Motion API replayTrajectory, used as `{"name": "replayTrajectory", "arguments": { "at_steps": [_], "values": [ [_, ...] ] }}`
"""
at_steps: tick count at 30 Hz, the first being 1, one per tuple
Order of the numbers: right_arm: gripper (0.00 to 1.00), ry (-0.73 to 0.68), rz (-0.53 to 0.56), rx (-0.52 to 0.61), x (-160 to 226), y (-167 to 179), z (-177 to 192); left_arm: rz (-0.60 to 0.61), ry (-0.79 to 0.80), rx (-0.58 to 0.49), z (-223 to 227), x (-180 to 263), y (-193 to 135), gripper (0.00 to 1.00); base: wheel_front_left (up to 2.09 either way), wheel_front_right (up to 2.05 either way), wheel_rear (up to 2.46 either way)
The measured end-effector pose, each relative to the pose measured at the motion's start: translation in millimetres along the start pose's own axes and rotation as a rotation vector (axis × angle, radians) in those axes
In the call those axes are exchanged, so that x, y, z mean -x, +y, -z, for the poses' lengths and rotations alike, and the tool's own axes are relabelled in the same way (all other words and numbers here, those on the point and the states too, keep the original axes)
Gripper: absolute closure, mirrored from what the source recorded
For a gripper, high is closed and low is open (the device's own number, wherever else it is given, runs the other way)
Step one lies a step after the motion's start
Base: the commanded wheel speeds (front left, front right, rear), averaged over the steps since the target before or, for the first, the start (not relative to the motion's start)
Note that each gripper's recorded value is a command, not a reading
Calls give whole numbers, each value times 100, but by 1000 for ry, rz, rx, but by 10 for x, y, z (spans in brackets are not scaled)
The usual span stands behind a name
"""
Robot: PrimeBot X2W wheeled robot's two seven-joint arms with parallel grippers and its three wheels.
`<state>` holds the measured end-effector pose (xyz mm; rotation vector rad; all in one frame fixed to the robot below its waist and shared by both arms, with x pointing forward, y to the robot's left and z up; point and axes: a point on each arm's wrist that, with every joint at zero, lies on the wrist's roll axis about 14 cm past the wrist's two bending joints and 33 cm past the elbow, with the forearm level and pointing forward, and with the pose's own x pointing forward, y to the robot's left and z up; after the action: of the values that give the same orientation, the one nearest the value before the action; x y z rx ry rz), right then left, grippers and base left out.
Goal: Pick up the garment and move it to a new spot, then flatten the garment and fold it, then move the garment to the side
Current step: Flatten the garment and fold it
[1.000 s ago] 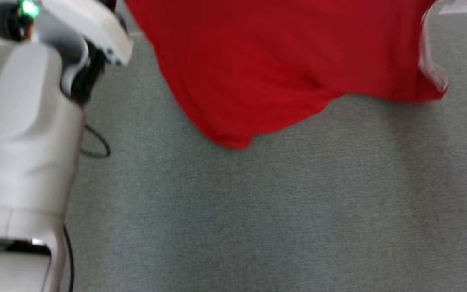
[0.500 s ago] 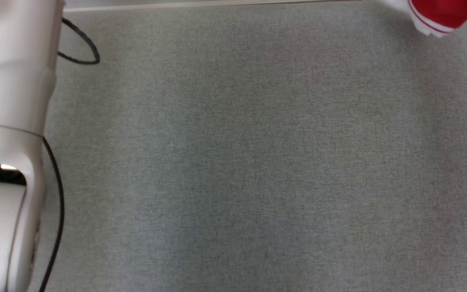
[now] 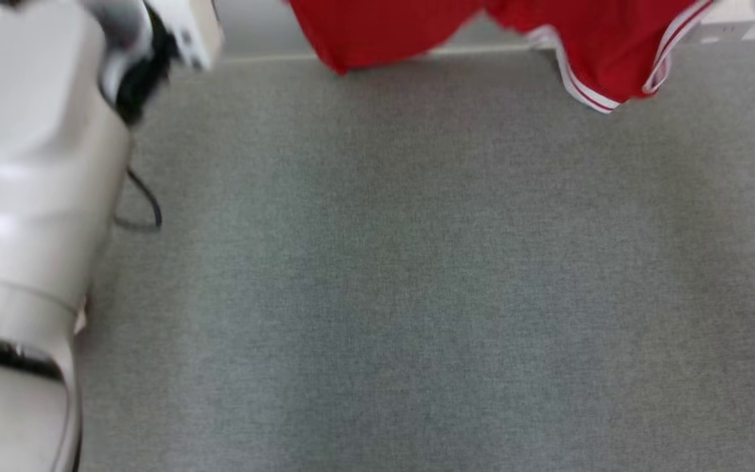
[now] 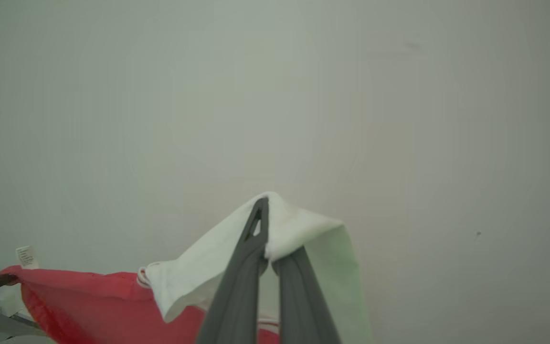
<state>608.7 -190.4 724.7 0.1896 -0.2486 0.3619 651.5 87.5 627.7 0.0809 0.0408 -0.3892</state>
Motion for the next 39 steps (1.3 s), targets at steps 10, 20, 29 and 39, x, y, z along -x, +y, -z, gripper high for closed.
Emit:
{"name": "replayTrajectory", "arguments": {
  "at_steps": [10, 20, 29, 39],
  "values": [
    [100, 415, -122, -83, 962, 517, 844, 107, 250, -4, 667, 821, -232, 100, 0, 0, 0],
    [100, 782, -157, -147, 2274, 749, 1216, 235, 615, 4, 1442, 1989, -557, 100, 0, 0, 0],
    [100, 1010, -139, -202, 3161, 721, 1324, 350, 769, 36, 1636, 2695, -964, 100, 0, 0, 0],
    [100, 1179, -168, -236, 3674, 789, 1241, 431, 884, 83, 1657, 3079, -1207, 100, 0, 0, 0]
  ]
}}
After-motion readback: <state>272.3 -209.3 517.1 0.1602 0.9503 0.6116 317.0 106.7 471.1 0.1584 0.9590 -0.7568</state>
